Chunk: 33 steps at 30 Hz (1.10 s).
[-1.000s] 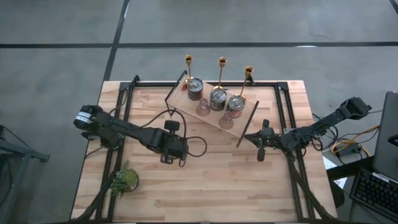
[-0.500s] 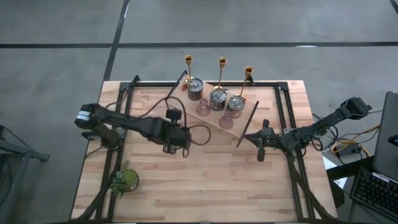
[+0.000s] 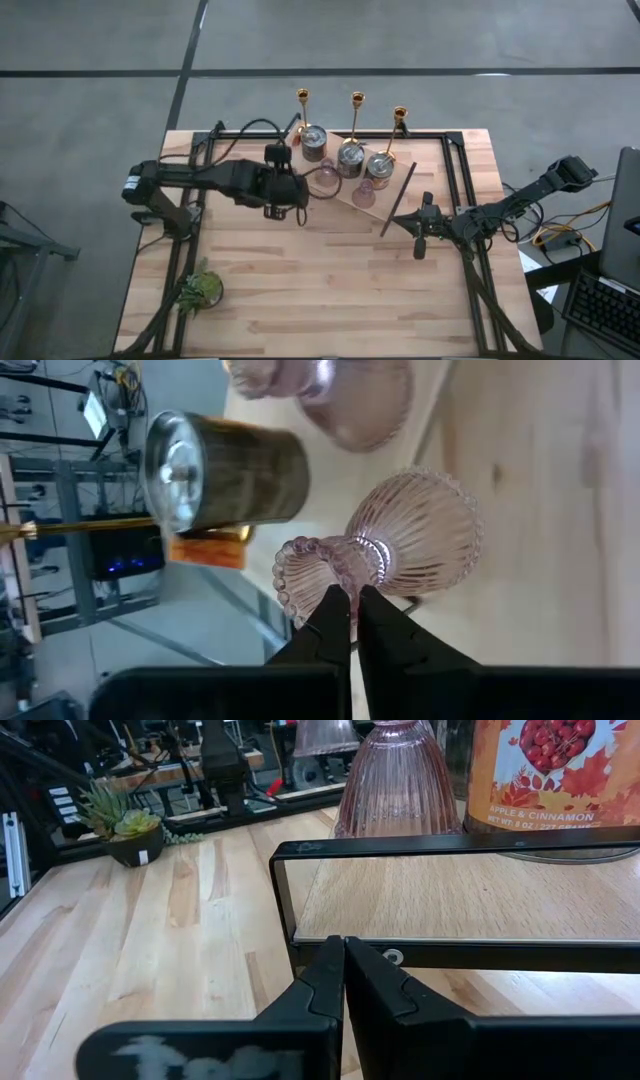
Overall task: Pick & Place candle stick holders
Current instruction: Put the pink glass candle holder on the shelf aligned with the other pink glass candle holders
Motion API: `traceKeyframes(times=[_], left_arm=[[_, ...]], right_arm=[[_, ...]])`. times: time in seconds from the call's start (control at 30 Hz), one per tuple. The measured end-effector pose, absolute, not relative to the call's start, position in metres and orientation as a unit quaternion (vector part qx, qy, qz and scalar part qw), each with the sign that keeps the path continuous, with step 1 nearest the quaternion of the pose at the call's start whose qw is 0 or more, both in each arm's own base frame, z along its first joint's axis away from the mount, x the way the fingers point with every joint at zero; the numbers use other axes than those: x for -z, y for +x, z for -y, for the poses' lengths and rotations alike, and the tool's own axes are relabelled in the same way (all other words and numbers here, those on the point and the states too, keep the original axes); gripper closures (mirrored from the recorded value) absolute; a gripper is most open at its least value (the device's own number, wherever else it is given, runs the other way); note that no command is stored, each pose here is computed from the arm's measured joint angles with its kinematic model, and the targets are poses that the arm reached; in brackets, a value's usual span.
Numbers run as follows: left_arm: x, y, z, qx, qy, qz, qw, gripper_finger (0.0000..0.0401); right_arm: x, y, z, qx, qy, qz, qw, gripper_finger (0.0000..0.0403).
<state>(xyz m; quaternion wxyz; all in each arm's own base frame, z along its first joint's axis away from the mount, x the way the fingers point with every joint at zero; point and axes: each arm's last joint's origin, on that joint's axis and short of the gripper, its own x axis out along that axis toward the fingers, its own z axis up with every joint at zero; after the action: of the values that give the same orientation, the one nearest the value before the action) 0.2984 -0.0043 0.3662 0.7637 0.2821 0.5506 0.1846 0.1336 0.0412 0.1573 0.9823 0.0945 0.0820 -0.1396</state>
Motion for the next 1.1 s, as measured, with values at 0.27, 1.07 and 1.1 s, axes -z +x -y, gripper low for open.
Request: traceKeyframes(times=[0.27,1.07,1.1], left_arm=[[-0.371,0.298,-0.027,-0.208,0.288,-0.563,0.747,0.0395],[-0.35,0.321,-0.062,-0.218,0.288,-0.578,0.732,0.0357],[-0.35,0.321,-0.062,-0.219,0.286,-0.578,0.732,0.0348]], right_arm=[[-0.157,0.134,-0.041,0.14,0.094,-0.082,0.982,0.0394],[-0.157,0.134,-0.041,0.14,0.094,-0.082,0.982,0.0394],[-0.157,0.134,-0.041,0.14,0.094,-0.082,0.982,0.0394]])
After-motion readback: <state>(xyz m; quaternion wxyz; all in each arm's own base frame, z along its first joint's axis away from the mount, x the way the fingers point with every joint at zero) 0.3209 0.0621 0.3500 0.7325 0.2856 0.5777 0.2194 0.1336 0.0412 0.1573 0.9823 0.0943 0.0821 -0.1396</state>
